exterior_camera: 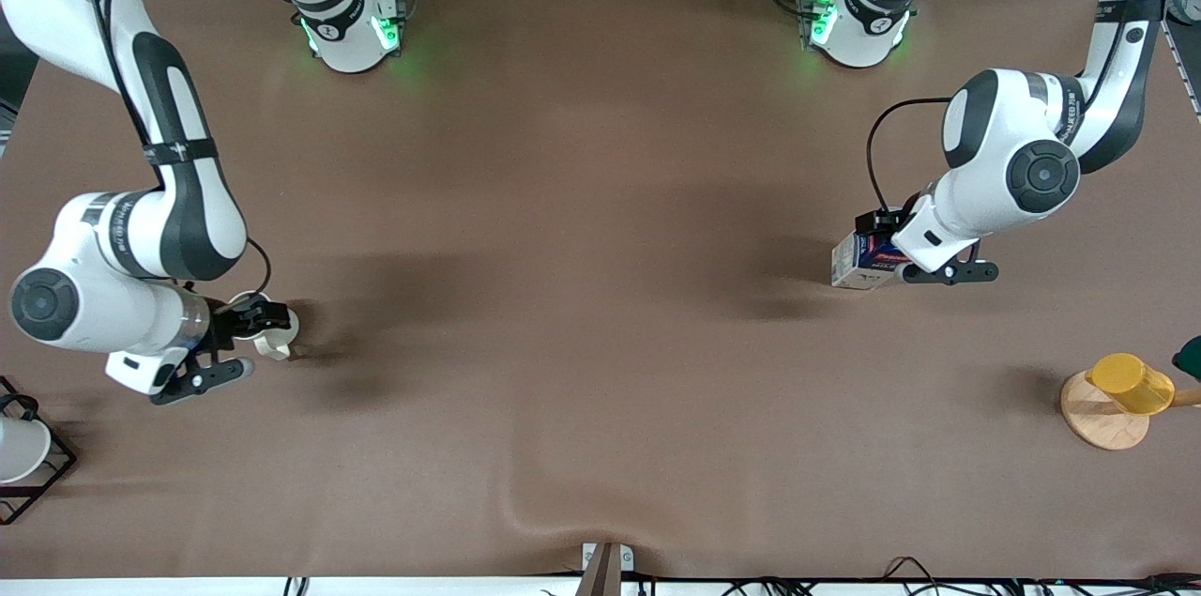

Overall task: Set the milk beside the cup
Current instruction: 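Grasp the milk carton with the left gripper while the right gripper reaches the mug, then grasp the white mug with the right gripper and carry it to the table center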

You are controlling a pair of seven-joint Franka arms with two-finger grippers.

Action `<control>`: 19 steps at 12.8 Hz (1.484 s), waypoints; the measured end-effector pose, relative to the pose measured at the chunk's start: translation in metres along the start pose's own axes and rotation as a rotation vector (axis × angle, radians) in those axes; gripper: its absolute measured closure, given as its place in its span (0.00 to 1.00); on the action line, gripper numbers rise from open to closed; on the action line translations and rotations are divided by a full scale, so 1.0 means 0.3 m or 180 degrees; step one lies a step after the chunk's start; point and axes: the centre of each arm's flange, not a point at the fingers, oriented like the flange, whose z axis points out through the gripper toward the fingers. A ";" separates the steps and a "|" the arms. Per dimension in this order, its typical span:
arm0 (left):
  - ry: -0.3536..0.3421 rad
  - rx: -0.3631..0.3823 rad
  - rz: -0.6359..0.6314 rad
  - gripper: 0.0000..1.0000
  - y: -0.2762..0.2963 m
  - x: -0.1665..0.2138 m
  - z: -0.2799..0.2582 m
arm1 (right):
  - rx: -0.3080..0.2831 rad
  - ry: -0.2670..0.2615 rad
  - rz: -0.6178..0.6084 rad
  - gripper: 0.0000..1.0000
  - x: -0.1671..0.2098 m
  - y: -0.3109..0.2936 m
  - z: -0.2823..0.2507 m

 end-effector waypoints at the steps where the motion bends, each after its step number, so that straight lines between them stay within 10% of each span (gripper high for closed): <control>1: 0.0017 -0.0003 0.0000 0.04 0.001 0.003 -0.008 | 0.0027 -0.0071 0.0002 0.00 -0.015 -0.004 0.037; 8: 0.0093 -0.0016 0.0001 0.43 0.003 0.021 -0.055 | 0.0108 -0.0287 0.0038 0.00 -0.083 0.026 0.147; 16: 0.0179 -0.0030 -0.0004 0.60 0.004 0.042 -0.137 | 0.0112 -0.0295 -0.0018 0.93 -0.097 0.054 0.163; 19: 0.0227 -0.0035 -0.0015 0.60 0.001 0.058 -0.302 | 0.0022 -0.0116 -0.0137 0.95 -0.034 0.012 0.065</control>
